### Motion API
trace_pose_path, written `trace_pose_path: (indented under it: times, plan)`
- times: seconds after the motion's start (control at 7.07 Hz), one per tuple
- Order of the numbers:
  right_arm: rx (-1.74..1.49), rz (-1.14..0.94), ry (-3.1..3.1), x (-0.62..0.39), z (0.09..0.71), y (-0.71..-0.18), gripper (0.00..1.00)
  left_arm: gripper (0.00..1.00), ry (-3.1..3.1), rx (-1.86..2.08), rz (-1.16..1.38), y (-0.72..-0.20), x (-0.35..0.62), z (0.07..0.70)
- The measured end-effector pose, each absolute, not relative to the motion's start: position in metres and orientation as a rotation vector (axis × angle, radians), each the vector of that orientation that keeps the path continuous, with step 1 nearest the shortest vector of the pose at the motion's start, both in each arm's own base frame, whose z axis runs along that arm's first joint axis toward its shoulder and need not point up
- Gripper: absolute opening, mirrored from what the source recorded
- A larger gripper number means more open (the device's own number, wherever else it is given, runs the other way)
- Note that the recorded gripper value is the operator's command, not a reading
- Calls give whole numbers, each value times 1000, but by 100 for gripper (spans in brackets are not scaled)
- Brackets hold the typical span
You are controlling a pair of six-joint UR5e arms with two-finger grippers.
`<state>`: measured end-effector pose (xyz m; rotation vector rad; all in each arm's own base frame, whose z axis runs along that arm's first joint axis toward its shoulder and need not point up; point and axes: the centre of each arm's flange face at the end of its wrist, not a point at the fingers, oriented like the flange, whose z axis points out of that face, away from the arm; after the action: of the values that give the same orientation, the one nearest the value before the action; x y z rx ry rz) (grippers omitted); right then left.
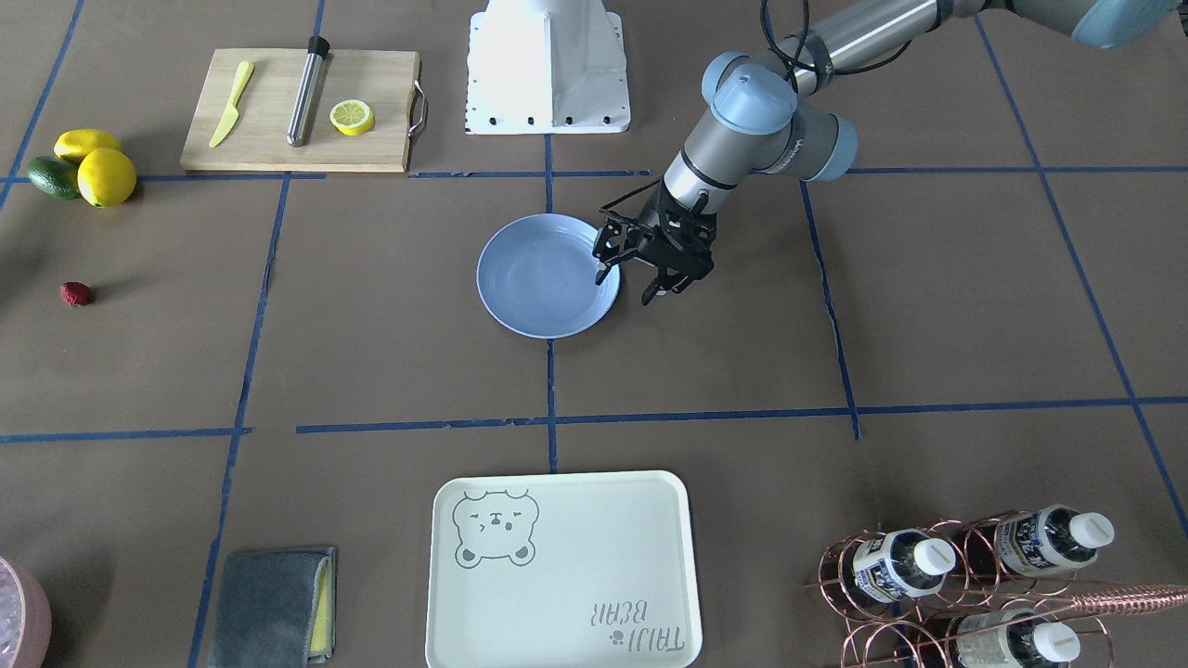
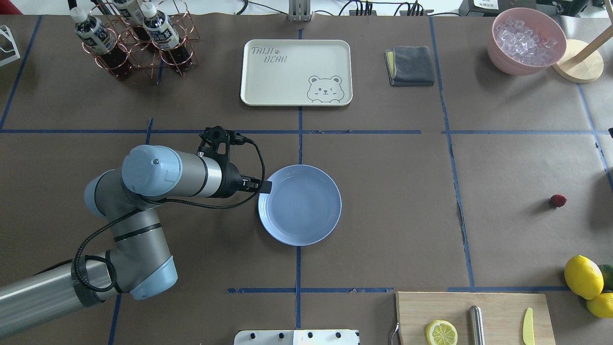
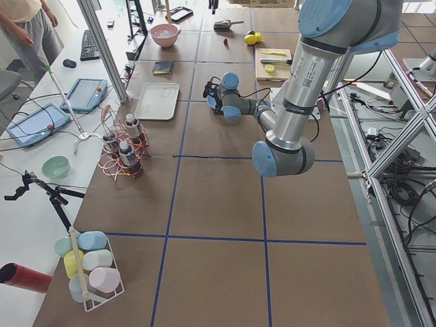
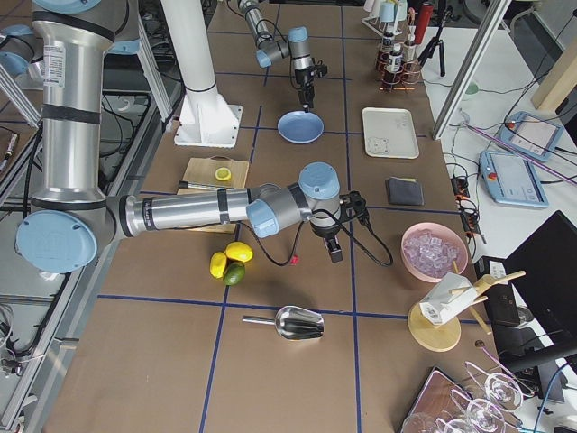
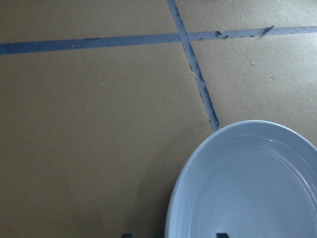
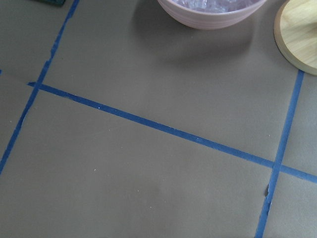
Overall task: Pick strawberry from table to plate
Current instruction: 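Release the plate and withdraw the left arm away from it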
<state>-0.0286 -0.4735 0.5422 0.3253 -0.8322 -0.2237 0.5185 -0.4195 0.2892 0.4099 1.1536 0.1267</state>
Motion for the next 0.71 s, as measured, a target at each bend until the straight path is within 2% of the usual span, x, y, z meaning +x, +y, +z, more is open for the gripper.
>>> trace_pose_path:
  times: [0.42,0.71]
  plan:
    - [417,-294,-875,-61,488,-487,100,100,968,416,248,-474,384,298]
    - [435,-310,-898,-79,477,-487,100,100,886,221,175,-518,276,366]
